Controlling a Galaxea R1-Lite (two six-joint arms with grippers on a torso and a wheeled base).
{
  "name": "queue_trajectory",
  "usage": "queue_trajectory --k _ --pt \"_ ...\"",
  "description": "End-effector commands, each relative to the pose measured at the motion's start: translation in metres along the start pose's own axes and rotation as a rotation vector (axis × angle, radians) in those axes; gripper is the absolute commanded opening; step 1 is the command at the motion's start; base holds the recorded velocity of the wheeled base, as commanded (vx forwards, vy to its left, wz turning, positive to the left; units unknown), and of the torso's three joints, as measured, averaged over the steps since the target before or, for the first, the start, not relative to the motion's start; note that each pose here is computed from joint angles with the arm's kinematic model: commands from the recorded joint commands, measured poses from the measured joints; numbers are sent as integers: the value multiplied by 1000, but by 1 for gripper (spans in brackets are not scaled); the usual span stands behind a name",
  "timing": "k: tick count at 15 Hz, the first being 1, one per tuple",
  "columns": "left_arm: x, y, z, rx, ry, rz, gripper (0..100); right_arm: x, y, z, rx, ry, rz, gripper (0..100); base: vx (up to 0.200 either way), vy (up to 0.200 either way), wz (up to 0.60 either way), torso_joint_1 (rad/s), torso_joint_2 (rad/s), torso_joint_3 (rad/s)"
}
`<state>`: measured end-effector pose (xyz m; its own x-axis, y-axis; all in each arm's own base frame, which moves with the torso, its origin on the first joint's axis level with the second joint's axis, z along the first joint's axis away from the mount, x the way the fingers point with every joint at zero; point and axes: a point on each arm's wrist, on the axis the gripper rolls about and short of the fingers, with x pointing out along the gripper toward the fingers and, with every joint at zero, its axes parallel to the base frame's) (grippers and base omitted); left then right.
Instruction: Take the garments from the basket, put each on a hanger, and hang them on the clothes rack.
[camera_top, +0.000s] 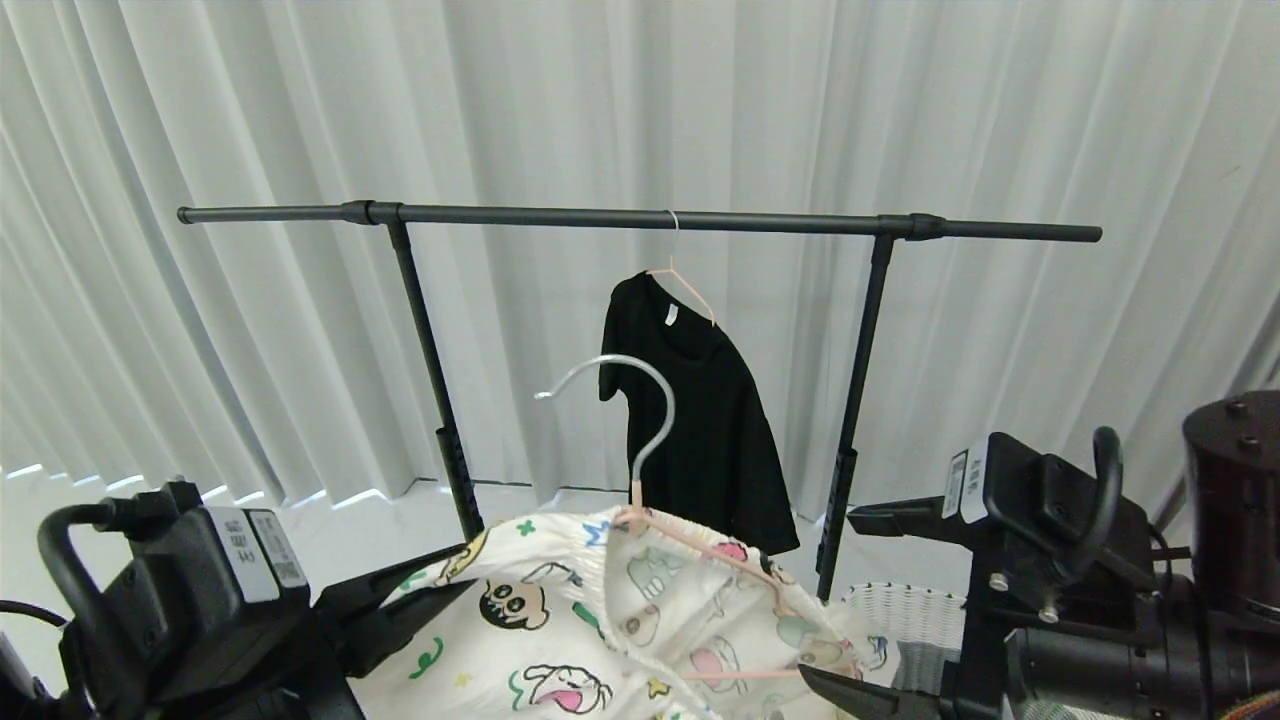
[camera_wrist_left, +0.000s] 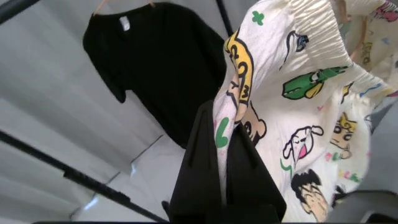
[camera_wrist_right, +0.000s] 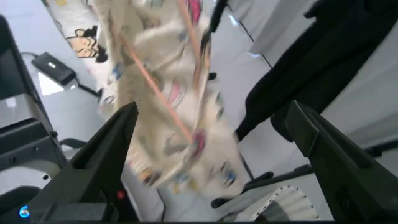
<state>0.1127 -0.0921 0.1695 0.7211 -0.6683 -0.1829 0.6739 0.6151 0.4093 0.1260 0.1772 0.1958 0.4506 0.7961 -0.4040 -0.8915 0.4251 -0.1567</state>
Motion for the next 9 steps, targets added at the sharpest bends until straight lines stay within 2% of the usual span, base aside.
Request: queue_trajectory --k 1,5,9 --pt "-1 -8 3 25 -25 -53 0 17 -2 3 -30 25 47 100 0 0 0 0 0 0" --pt "-2 -9 4 31 -36 -61 0 41 9 9 -58 43 133 100 0 0 0 0 0 0" --pt "-5 -9 6 33 -49 -53 0 57 12 3 -49 93 151 100 0 0 0 0 0 0"
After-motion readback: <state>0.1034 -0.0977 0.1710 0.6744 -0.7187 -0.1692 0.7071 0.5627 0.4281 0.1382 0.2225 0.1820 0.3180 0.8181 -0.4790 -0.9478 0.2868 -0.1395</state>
